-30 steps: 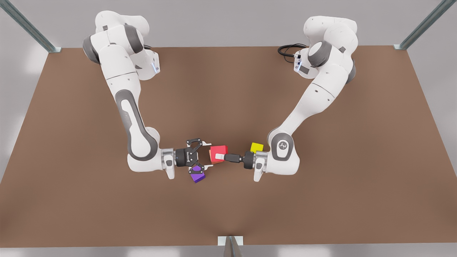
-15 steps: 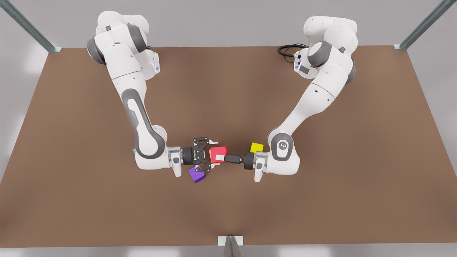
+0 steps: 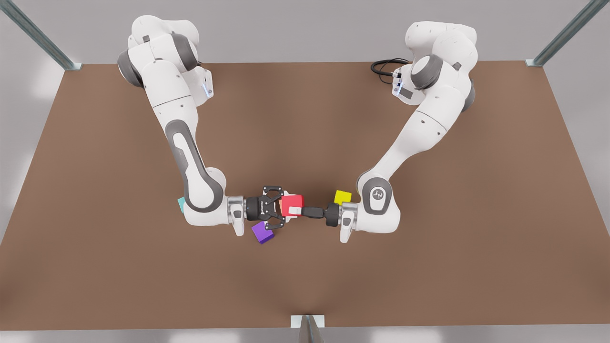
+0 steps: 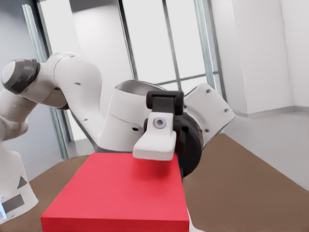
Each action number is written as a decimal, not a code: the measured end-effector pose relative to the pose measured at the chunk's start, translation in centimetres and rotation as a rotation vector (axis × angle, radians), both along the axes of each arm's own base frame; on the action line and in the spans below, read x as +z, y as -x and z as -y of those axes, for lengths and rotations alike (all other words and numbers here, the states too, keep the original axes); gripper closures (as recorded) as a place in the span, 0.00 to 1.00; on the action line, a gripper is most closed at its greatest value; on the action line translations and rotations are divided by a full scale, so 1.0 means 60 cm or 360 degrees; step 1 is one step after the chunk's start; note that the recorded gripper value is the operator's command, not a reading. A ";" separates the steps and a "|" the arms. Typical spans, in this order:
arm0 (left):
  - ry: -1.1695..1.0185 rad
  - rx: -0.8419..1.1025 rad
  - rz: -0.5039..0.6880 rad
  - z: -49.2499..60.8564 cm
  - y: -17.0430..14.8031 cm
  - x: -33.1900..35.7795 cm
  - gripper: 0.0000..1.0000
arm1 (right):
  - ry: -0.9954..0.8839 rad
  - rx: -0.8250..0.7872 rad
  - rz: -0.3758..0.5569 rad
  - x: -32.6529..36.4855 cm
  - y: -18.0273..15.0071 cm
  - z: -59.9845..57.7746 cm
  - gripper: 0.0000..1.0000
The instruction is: Pick up red wooden cube and pass to hand red wooden cube and place in blue wooden cube
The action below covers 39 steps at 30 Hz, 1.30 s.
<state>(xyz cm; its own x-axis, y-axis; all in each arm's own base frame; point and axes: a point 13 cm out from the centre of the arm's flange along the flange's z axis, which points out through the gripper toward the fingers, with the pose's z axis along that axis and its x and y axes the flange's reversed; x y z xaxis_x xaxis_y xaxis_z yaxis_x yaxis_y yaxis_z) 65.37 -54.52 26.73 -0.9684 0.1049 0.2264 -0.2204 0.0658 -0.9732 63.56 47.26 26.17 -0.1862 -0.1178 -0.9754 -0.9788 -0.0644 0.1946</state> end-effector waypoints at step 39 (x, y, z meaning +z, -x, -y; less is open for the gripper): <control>-0.2384 -0.0712 0.0229 -0.806 0.160 0.201 0.00 | 0.2402 0.0112 -0.0122 -0.211 0.130 0.708 0.54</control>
